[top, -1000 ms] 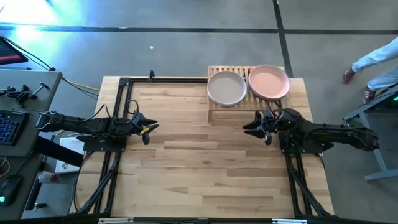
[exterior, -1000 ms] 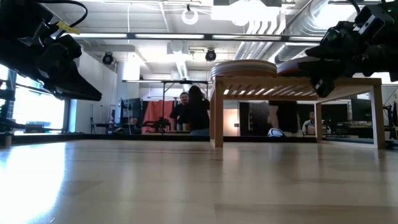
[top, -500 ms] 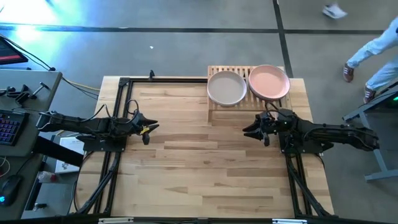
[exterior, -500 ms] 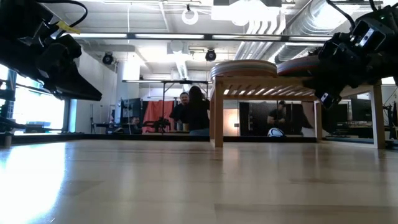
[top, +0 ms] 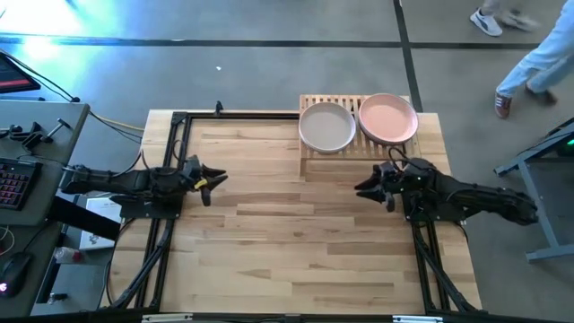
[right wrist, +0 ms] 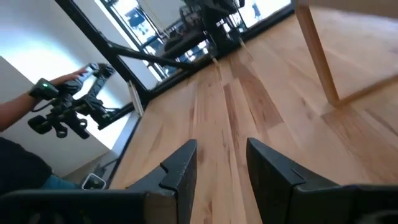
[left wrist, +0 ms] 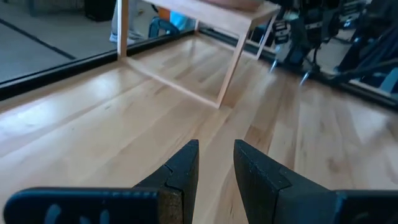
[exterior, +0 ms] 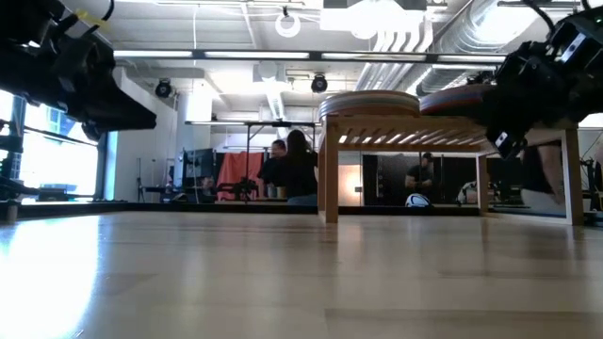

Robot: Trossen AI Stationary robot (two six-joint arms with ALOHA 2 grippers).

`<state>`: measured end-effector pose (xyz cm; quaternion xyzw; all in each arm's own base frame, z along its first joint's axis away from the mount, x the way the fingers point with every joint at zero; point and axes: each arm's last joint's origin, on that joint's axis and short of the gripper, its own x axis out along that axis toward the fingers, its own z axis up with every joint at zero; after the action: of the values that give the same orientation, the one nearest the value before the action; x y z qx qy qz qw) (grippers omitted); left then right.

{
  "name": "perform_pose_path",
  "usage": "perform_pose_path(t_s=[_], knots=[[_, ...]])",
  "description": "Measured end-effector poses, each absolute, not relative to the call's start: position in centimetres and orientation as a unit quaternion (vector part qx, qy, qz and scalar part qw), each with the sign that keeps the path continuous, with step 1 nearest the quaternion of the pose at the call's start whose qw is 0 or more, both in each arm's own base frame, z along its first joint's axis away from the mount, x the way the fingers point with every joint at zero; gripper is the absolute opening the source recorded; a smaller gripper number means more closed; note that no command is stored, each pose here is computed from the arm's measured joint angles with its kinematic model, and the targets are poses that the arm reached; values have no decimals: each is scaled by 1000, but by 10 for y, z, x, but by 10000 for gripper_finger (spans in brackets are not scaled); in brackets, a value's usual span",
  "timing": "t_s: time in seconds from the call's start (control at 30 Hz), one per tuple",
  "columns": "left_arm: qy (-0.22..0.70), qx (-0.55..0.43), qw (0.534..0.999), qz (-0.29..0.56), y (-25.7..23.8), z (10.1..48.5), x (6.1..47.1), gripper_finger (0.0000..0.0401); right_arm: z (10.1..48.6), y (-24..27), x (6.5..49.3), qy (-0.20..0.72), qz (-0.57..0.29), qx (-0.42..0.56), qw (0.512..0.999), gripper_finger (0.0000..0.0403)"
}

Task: Place and stack plates onto a shelf
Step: Return to Home Position

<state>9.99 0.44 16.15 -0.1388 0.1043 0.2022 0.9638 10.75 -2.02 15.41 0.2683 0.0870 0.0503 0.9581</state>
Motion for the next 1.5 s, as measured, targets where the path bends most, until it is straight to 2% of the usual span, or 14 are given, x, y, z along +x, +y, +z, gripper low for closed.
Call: perform_pose_path(t_s=[0.43,1.5], knots=[[25,-162,968,189,5,174,89,90,173,-16,93,-20,77,227,971,121],[24,-162,968,191,5,174,89,90,173,-16,94,-19,72,229,971,121]])
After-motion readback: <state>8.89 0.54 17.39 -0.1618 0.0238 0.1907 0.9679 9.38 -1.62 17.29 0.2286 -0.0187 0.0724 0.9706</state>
